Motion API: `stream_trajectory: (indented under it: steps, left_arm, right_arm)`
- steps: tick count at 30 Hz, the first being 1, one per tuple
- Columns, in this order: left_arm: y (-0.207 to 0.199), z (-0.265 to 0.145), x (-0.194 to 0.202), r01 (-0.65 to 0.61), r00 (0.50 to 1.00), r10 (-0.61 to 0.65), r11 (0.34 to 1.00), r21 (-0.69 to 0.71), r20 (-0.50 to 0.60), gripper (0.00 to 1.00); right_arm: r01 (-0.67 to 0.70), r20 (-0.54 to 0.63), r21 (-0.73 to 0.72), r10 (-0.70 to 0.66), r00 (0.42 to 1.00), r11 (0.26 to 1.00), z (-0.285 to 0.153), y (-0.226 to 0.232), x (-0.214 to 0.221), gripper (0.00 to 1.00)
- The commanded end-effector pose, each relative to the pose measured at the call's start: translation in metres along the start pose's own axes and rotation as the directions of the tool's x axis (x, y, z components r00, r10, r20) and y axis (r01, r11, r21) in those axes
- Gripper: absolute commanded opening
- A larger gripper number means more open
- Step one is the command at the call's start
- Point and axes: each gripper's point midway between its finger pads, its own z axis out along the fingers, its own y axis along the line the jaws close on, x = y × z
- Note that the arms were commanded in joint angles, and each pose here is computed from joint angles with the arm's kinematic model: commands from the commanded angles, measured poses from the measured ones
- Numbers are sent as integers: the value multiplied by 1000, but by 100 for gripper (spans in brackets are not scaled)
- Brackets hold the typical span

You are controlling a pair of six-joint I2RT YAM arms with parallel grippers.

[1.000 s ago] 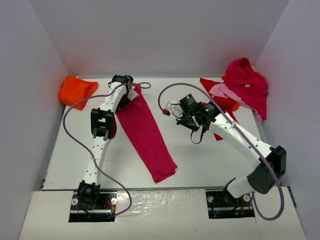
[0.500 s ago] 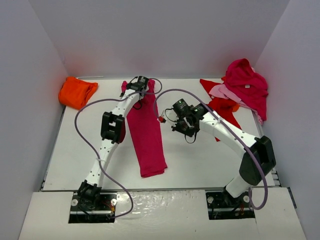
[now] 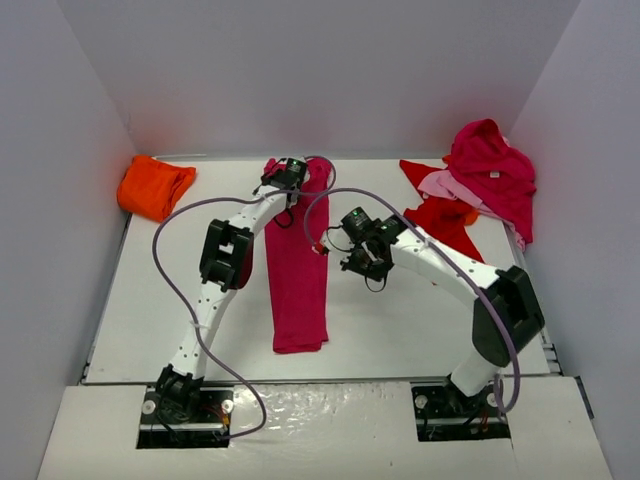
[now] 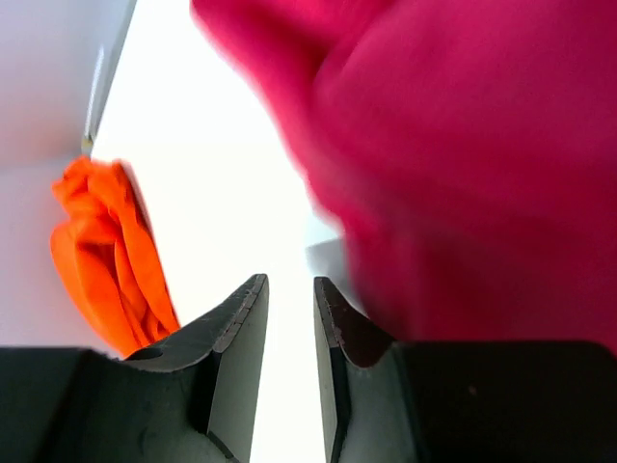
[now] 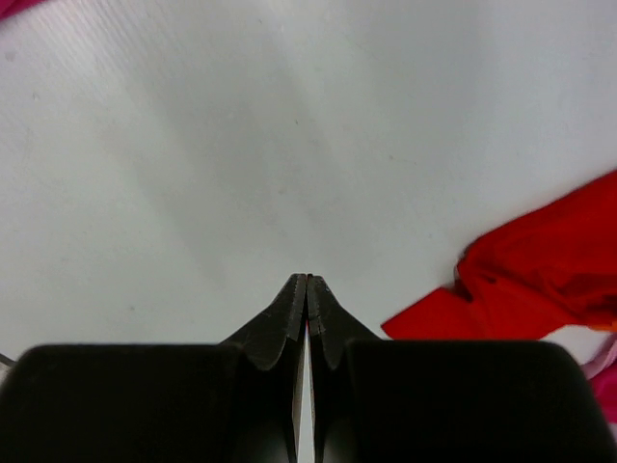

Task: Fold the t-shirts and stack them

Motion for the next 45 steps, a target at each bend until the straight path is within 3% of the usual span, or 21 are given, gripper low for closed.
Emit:
stream_trajectory:
  steps: [1, 2, 3, 4, 5, 8, 9, 11, 16, 22, 26, 28, 31, 36, 39, 45]
  left_arm:
    - [125, -81, -14, 308, 944, -294, 948, -82, 152, 24]
    - [132, -98, -9, 313, 940, -304, 949, -38, 157, 29]
    - [139, -119, -7, 308, 938, -303, 951, -4, 170, 34]
    - [141, -139, -5, 288, 939, -288, 957, 29, 187, 38]
    - [115, -143, 2, 210, 956, -229, 970, 118, 181, 40]
    - [65, -192, 27, -5, 965, -73, 955, 296, 253, 63]
    - [62, -222, 29, -77, 947, -27, 949, 306, 321, 63]
    - [38, -248, 57, -165, 933, 32, 923, 348, 358, 63]
    - [-22, -305, 117, -372, 888, 136, 773, 514, 439, 62]
    - [-62, -312, 170, -451, 853, 187, 733, 509, 487, 60]
    - [-93, -302, 197, -552, 815, 329, 688, 470, 476, 60]
    - [-113, -306, 205, -607, 785, 379, 628, 486, 490, 60]
    - [-128, -310, 209, -636, 763, 395, 598, 487, 511, 59]
    - [-151, -331, 200, -630, 767, 324, 544, 554, 554, 59]
    - [-163, -332, 199, -656, 750, 360, 514, 553, 555, 59]
    - [-187, -362, 206, -690, 724, 373, 374, 620, 580, 60]
  right_arm:
    - [-146, 177, 252, 102, 979, 957, -75, -51, 9, 21]
    - [-204, 232, 310, 134, 963, 929, -98, -66, 16, 33]
    - [-247, 276, 352, 152, 949, 903, -118, -78, 21, 37]
    - [-281, 314, 388, 161, 936, 878, -136, -87, 26, 35]
    - [-335, 375, 432, 171, 911, 838, -164, -97, 35, 34]
    - [-394, 460, 472, 161, 873, 789, -199, -104, 48, 44]
    - [-397, 466, 474, 159, 871, 786, -200, -103, 49, 47]
    - [-413, 473, 458, 178, 863, 787, -190, -103, 49, 64]
    - [-397, 452, 358, 216, 866, 845, -148, -101, 34, 67]
    - [-406, 326, 444, 277, 904, 799, -128, -128, 52, 73]
    - [-438, 296, 465, 331, 896, 769, -121, -139, 69, 78]
    - [-465, 311, 446, 355, 882, 764, -119, -144, 69, 81]
    - [-473, 303, 451, 368, 879, 757, -119, -150, 70, 83]
    - [-468, 253, 426, 394, 884, 774, -95, -156, 67, 83]
    - [-464, 230, 407, 403, 886, 787, -83, -156, 65, 83]
    - [-440, 182, 386, 401, 898, 811, -62, -156, 69, 82]
